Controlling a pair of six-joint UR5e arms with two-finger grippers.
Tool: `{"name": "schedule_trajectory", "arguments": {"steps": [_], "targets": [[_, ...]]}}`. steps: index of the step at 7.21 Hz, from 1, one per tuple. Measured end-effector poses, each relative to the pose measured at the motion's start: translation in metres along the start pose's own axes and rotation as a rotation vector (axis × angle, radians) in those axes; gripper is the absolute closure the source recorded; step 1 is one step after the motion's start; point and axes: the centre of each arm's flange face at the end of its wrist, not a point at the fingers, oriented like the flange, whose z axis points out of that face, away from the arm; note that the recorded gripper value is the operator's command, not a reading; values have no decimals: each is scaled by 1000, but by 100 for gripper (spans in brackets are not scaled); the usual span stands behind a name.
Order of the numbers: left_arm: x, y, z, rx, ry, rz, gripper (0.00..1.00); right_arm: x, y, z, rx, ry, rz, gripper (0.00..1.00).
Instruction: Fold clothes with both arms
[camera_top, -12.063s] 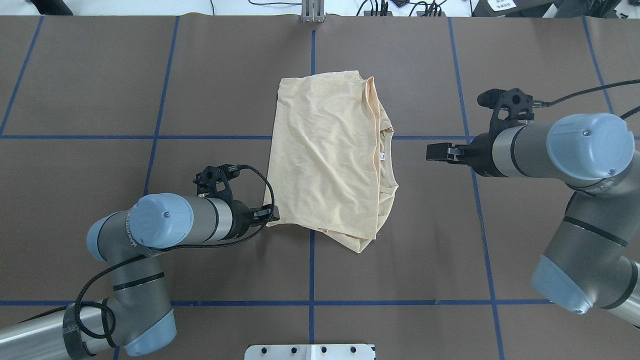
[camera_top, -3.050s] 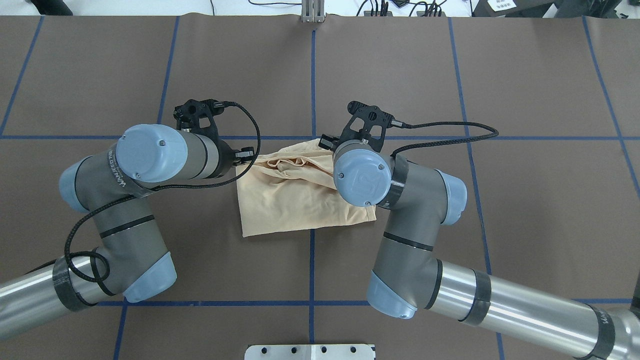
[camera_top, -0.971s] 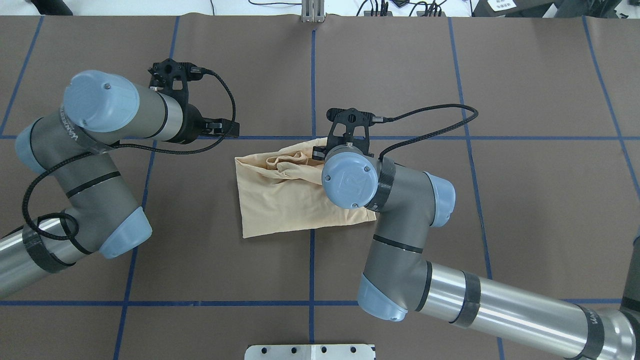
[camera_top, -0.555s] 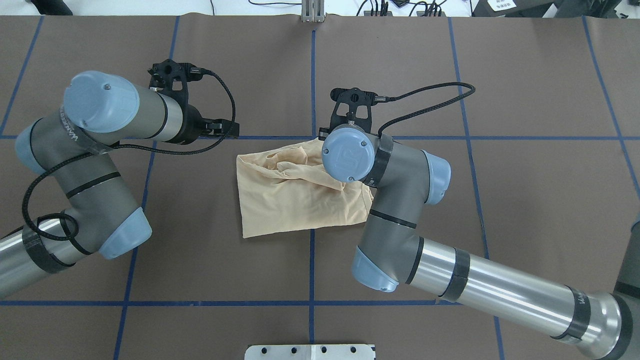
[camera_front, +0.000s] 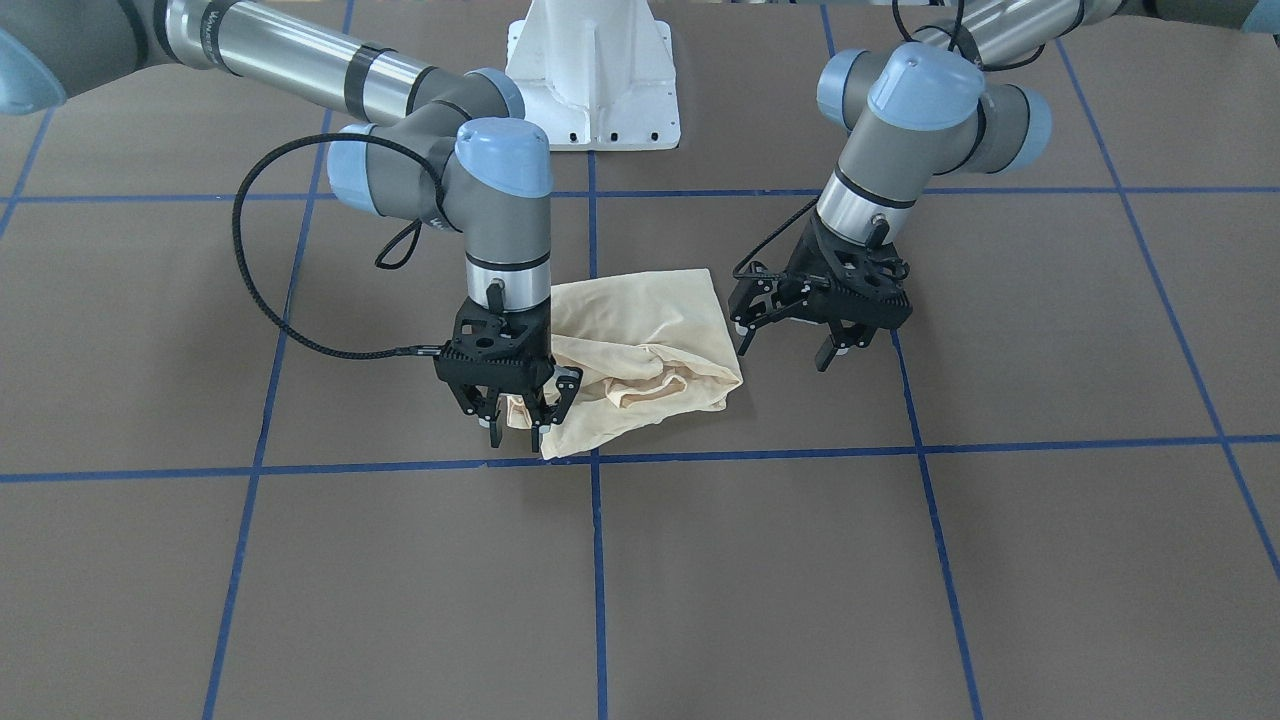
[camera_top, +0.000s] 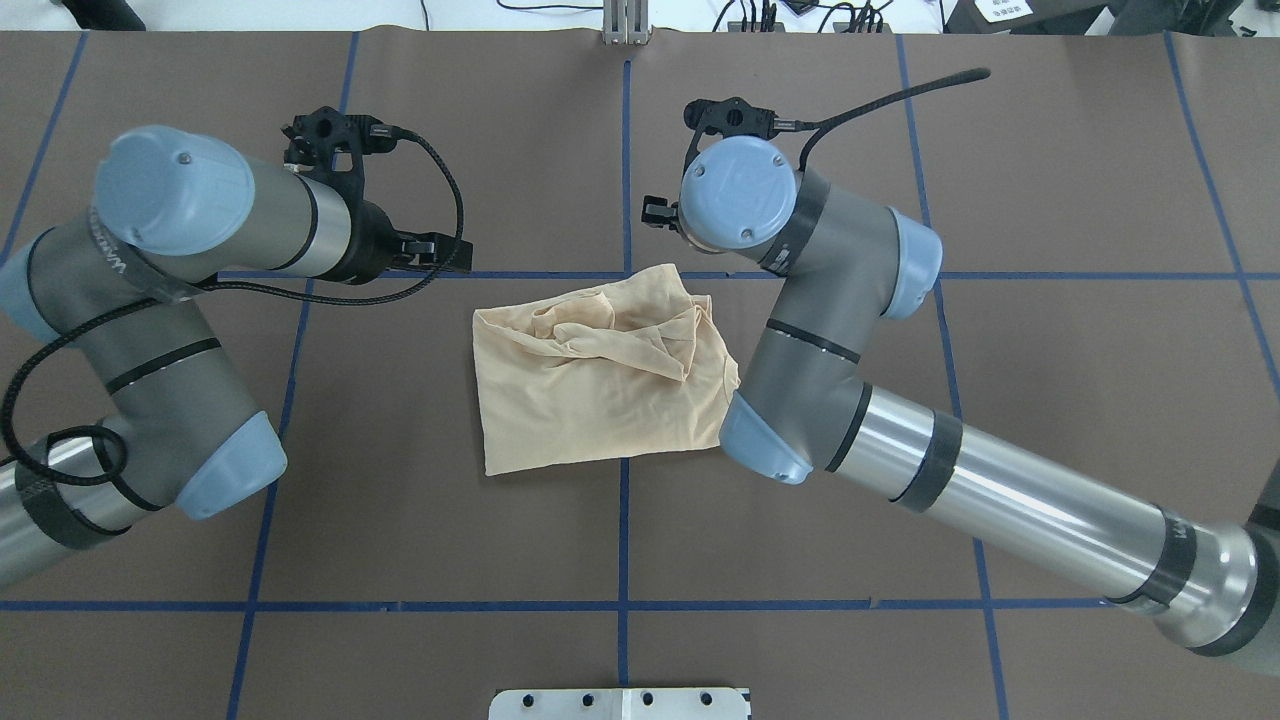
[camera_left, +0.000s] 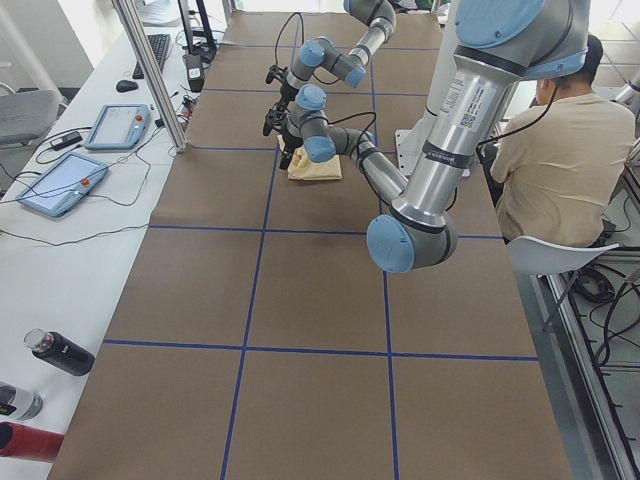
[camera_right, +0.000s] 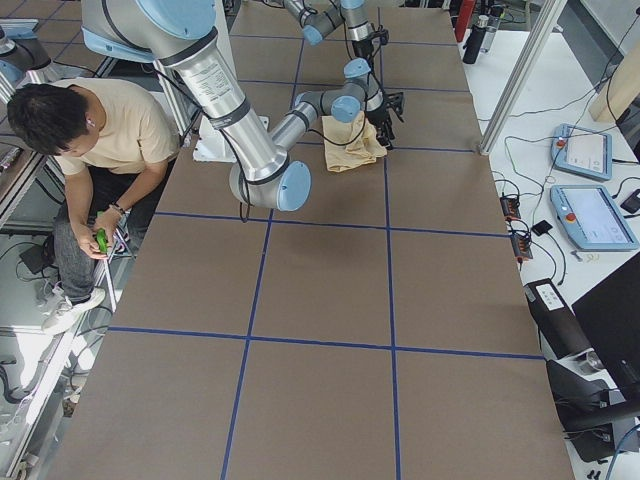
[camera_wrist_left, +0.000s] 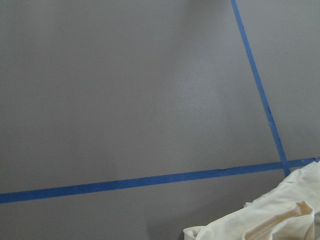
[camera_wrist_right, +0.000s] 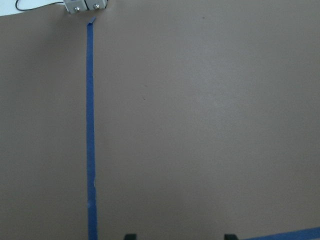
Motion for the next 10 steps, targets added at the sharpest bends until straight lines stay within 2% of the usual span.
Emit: {"name": "schedule_trajectory", "arguments": {"steps": [2,3,5,6,7,8,9,10], "targets": [[-39,-2,-58,-28,-69,108,0,98,-55,-38,-116,-51,-64,0],[-70,-5,-87,-38,-112,168,0,154,-75,-61,-157,-57,-107,0],[-185,-19,-151,-66,-216,343,0,297,-105,-103,-224,-14,-251,0],[-253,-25,-182,-84,-272,427,0,373,-112,-113,-255,13,-318,0],[-320,-27,-209,-109,-314,467,0,447,-111,-121,-286,30,-370,0],[-388,-23,-232,-135,-336,455,0,522,-100,-133,-318,38,-403,0],[-450,-11,-252,-155,-341,404,0,597,-77,-147,-352,43,-400,0],[-494,11,-259,-184,-344,338,0,659,-44,-158,-390,48,-355,0]]}}
